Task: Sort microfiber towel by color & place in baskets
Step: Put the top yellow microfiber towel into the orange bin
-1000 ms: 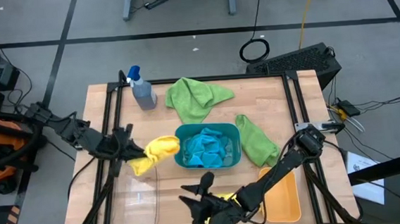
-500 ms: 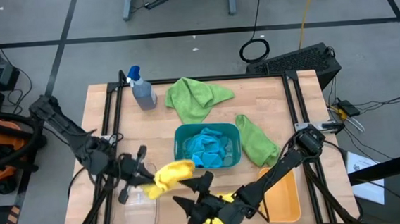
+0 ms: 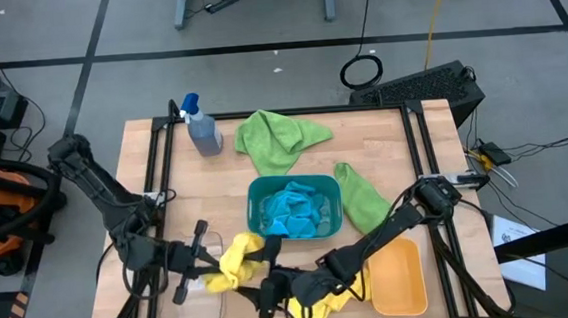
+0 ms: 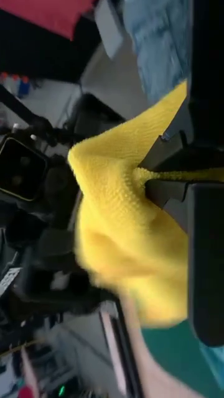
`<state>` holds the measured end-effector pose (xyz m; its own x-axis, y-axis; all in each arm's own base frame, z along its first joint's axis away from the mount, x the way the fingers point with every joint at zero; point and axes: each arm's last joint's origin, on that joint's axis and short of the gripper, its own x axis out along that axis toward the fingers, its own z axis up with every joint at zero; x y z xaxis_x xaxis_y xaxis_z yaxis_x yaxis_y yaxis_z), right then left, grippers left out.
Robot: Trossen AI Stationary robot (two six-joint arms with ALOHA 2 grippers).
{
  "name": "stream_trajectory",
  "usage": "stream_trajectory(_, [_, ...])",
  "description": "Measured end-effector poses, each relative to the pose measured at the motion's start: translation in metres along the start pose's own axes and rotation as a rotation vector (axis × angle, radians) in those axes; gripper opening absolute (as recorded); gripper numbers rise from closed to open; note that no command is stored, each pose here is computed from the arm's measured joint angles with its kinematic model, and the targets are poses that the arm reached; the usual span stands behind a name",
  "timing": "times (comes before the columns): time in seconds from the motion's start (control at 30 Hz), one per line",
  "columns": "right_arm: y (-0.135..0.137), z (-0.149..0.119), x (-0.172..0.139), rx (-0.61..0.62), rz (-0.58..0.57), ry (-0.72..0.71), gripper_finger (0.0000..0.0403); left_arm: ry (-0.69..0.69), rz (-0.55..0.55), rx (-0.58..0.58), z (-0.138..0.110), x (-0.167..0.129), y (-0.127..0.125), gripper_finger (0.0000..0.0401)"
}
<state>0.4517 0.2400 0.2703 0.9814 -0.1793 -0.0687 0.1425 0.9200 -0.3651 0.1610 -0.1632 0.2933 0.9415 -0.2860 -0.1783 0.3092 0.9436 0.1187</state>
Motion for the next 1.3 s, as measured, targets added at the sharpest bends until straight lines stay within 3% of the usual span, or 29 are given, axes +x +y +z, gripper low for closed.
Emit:
stream_trajectory(0.2, [-0.011,-0.011,0.012,0.143,0.056,0.053,0.0314,-0.018,0.011,0.073,0.001,0.001,-0.006,0.0013])
stream_trajectory(0.43, [-0.016,-0.013,0.016,0.204,0.043,0.061,0.0288,-0.022,0.005,0.077,0.000,0.002,-0.008,0.0013])
stream_trajectory(0.53, [-0.015,-0.014,0.016,0.197,0.045,0.070,0.0239,-0.023,0.000,0.075,0.000,0.002,-0.008,0.0013])
stream_trajectory(0.7, [-0.015,-0.016,0.016,0.185,0.047,0.087,0.0109,-0.019,-0.002,0.070,0.000,0.003,-0.009,0.0018])
stream_trajectory(0.83, [-0.014,-0.017,0.015,0.138,0.054,0.101,0.0017,-0.007,-0.002,0.051,-0.003,0.004,-0.011,0.0052])
stream_trajectory(1.1, [-0.009,-0.010,0.001,0.071,0.006,0.134,0.0028,0.024,-0.050,0.031,-0.007,-0.004,-0.023,0.0145])
stream_trajectory(1.3, [-0.002,-0.006,-0.007,0.040,0.037,0.126,0.0007,0.092,-0.061,0.086,-0.013,-0.017,-0.027,0.0163])
